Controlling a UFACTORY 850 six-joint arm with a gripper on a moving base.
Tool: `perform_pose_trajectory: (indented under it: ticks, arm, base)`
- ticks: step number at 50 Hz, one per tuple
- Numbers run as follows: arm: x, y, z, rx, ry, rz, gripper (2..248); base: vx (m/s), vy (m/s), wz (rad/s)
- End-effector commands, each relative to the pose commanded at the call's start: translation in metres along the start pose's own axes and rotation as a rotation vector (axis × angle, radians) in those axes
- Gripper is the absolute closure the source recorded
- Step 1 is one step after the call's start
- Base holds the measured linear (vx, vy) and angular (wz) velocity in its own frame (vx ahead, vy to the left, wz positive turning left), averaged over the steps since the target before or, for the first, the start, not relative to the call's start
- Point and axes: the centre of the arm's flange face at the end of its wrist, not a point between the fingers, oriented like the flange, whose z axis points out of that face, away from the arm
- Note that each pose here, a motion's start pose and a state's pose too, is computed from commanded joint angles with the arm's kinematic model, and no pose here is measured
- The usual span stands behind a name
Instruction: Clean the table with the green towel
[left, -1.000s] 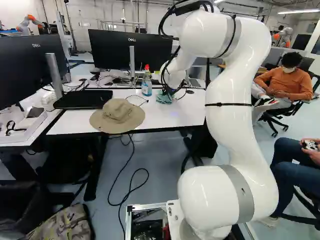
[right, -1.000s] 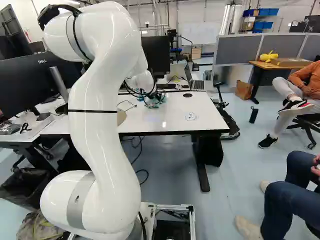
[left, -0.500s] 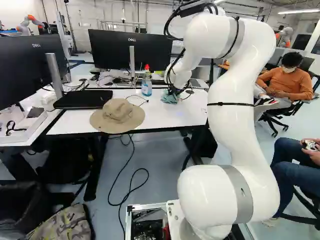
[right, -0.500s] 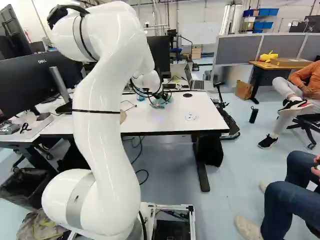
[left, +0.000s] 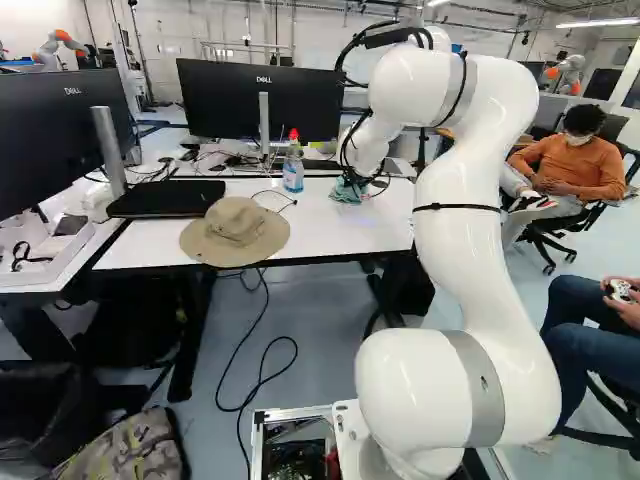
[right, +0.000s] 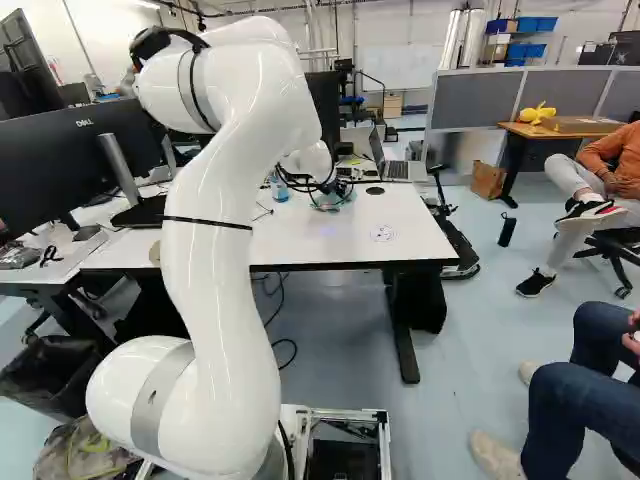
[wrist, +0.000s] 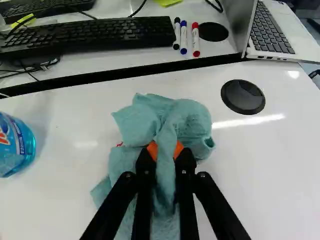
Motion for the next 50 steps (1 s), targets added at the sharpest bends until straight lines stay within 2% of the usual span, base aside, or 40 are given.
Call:
perform_pose_trajectory:
  ticks: [8, 19, 34, 50]
  arm:
    - [0.009, 0.002, 0.012, -0.002, 0.014, 0.002, 197]
    - [0.02, -0.003, 0.027, 0.003, 0.034, -0.003, 197]
    - [0.028, -0.025, 0.039, 0.024, 0.051, -0.023, 197]
    - [0.027, -0.053, 0.037, 0.051, 0.05, -0.048, 197]
  base:
    - [0.0, 0.0, 0.0]
    - [0.0, 0.0, 0.0]
    - [0.0, 0.0, 0.0]
    - [0.0, 0.0, 0.0]
